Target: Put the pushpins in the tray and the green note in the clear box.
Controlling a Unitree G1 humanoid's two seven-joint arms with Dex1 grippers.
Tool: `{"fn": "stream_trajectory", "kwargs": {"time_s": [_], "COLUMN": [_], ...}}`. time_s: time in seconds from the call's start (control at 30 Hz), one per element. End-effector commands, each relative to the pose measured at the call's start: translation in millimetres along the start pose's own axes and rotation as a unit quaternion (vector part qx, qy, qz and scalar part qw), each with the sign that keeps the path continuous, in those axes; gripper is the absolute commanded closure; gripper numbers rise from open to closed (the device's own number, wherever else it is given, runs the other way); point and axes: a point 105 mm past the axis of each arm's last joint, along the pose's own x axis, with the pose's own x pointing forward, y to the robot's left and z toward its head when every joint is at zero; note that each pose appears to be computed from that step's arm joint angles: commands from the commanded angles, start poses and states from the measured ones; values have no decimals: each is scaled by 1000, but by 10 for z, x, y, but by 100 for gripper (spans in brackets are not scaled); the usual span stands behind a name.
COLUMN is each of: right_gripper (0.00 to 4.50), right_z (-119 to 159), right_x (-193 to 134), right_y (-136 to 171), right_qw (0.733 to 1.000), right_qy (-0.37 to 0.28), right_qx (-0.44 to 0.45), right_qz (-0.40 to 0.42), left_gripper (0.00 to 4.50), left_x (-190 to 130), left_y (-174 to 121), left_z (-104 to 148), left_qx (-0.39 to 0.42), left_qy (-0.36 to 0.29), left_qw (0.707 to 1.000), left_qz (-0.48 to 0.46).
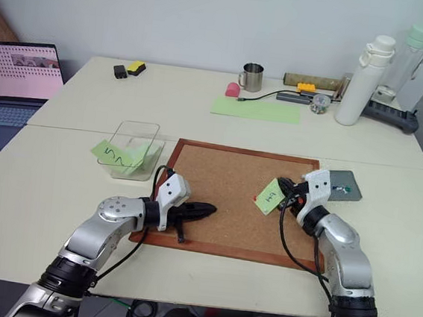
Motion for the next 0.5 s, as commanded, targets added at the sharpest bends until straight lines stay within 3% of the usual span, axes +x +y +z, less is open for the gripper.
{"fn": "stream_trajectory", "kwargs": {"time_s": [0.03,0.5], "right_gripper": [448,448], "right_z": [177,317], "right_x": [-39,-69], "right_y": [-35,-51], "right_qw": [999,999], "right_qy": [-26,-42], "right_qx": [-19,-21], "right_qz": [-10,-14], "left_gripper": [450,450], "left_x": [0,11], "left_y": [-24,-23], "left_z": [-75,-80], "left_qx": [-6,-6], "left_qy": [17,18], "left_qw": [1000,1000], "left_qz": [-8,-11]}}
